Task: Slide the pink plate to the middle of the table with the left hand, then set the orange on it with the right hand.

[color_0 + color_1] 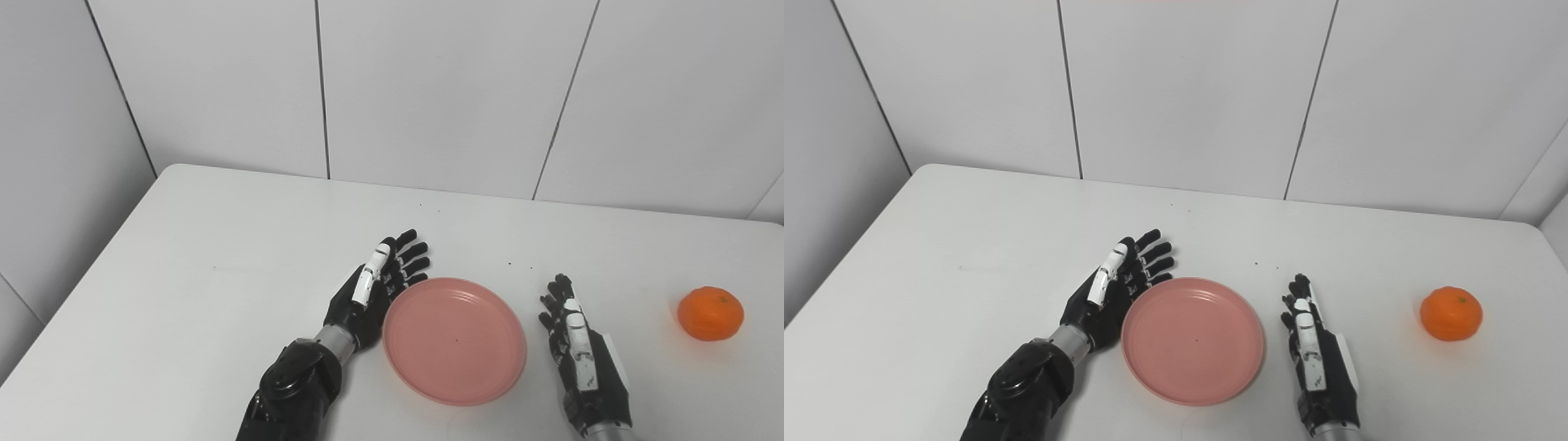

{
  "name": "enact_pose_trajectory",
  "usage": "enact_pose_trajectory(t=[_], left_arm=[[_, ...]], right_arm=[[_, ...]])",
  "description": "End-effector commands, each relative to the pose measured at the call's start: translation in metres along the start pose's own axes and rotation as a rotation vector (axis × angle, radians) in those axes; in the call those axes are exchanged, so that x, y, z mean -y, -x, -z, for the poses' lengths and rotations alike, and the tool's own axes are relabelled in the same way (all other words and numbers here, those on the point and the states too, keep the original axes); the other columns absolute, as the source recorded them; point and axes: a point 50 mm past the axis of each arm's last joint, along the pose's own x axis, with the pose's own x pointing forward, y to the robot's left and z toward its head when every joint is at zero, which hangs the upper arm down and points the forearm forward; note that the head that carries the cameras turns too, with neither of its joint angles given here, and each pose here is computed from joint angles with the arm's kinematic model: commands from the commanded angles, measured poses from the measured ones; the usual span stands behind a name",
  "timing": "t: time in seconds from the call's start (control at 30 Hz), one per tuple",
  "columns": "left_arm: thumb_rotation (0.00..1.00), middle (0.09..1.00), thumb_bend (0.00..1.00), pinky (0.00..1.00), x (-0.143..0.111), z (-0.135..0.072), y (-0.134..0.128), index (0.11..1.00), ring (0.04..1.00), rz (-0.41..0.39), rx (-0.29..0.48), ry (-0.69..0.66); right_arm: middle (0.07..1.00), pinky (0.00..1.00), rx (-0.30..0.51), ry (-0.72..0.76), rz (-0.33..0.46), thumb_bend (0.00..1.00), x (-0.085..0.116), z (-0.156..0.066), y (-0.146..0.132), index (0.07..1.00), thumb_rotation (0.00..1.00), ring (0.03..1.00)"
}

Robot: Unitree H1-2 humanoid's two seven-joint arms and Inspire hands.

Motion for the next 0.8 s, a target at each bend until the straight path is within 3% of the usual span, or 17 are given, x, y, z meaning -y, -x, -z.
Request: enact_pose_trajectory(t=[0.0,0.43,0.77], left_arm=[[1.0,0.922,0.36,0.91,-0.002,0.009,0.003,0.922,0.918,-0.039,0.003,-0.002],[1.0,0.93,0.38,0.92,-0.016,0.018,0.011,0.931,0.921,-0.095,0.069,-0.049],[1.0,0.933,0.39,0.93,-0.019,0.02,0.021,0.931,0.92,-0.118,0.134,-0.096]], right_arm=[[1.0,1.0,0.069,0.006,-0.006,0.4,0.0,-0.011,-0.007,1.0,1.0,1.0],[1.0,1.0,0.088,0.011,-0.015,0.41,0.001,-0.016,-0.009,1.0,1.0,1.0],[0.991,1.0,0.204,0.149,0.043,0.41,0.021,-0.058,-0.012,0.997,0.97,0.981]])
